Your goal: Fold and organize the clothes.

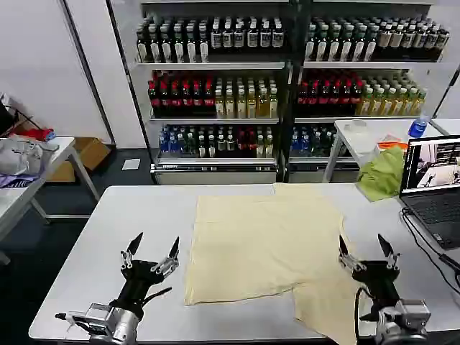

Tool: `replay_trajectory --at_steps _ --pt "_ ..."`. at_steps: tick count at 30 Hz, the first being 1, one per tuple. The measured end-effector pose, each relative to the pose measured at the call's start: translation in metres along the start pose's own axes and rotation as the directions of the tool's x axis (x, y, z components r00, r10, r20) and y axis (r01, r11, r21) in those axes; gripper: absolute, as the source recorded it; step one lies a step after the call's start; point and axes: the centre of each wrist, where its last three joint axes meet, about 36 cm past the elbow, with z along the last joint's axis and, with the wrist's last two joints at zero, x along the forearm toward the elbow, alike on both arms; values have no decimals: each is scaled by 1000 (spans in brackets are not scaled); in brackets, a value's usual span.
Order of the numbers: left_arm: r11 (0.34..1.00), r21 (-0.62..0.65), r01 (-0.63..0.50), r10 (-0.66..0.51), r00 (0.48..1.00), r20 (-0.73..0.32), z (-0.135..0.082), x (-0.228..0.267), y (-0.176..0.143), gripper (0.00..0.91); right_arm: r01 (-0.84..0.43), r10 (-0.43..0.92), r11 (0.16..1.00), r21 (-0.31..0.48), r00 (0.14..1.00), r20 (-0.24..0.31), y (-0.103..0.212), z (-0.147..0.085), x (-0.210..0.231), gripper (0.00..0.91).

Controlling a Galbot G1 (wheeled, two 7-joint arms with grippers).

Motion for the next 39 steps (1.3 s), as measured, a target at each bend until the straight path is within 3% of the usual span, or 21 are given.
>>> replay_trajectory --at_steps 6,16,26,36,37,39 --pt "999 -38 -12 7 992 -127 2 5 4 907 -15 18 1000 21 991 -135 0 16 16 907" --pt "997 -56 -61 45 964 -261 12 7 -2 907 -21 28 999 30 964 -263 3 41 28 907" --pt "990 -67 -124 93 933 -349 33 6 -22 907 -8 12 1000 14 947 -322 10 55 32 907" --pt "983 -69 -169 129 909 -396 49 3 -39 907 13 -15 1000 -7 939 -345 16 65 21 907" --pt "982 -69 -173 132 907 -400 51 2 -40 907 14 -17 1000 -12 938 -346 16 66 19 867" --pt "981 -69 -179 136 904 -406 54 1 -43 826 15 -22 1000 -23 937 -348 17 67 15 655"
